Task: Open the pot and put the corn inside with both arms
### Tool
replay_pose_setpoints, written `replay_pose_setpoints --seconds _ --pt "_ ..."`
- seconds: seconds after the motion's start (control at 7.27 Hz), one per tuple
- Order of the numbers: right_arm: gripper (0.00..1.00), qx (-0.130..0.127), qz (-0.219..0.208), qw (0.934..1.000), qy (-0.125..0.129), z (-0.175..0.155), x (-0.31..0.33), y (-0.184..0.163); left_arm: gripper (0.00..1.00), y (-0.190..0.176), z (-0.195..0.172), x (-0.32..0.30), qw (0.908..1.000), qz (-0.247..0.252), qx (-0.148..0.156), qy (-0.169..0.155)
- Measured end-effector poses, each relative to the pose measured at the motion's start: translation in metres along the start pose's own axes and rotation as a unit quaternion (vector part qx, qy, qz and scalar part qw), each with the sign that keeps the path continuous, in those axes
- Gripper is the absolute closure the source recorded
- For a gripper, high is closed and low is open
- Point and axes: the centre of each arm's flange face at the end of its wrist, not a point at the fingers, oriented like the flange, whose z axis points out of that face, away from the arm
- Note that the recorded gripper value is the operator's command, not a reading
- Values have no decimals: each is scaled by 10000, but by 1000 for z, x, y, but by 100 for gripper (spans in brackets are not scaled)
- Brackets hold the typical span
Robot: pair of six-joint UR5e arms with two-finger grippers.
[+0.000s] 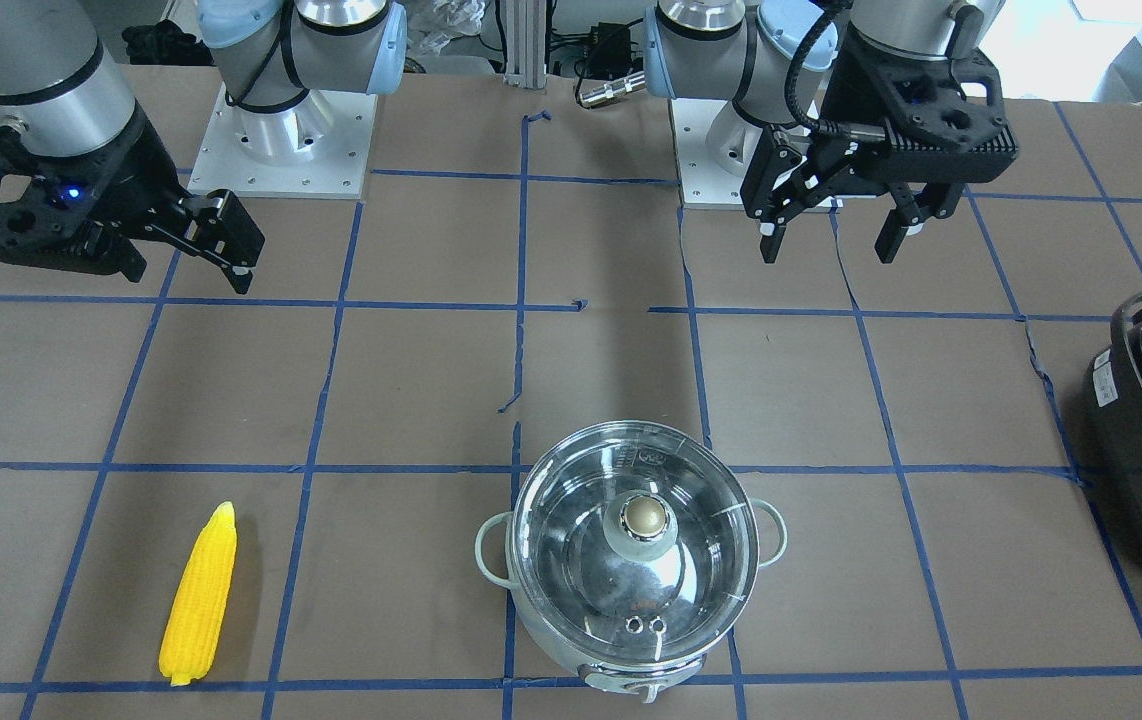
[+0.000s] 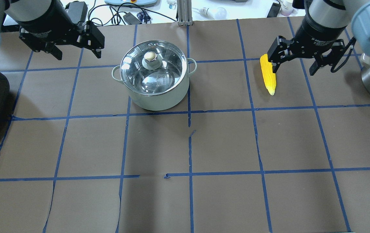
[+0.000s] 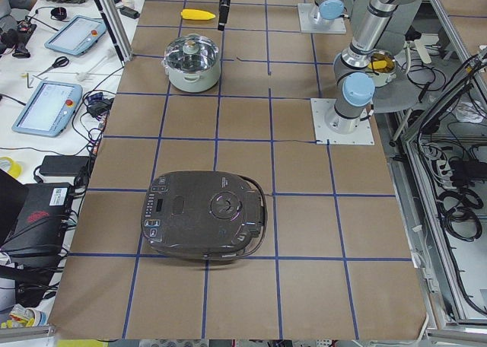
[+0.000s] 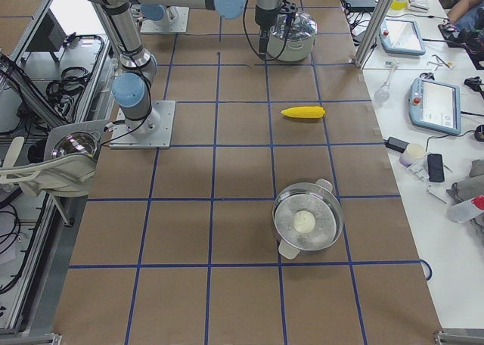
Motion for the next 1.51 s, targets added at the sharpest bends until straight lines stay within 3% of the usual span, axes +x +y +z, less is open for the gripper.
replay_pose_setpoints --seconds 0.55,0.96,1.51 --pt "0 -34 -11 10000 25 4 1 0 0 0 0 0 10000 3 1 0" --pt "0 201 -12 9998 -2 3 1 -6 0 0 0 0 10000 0 -3 3" --pt "0 268 -6 9996 -29 -3 -1 -6 0 0 0 0 10000 0 -4 3"
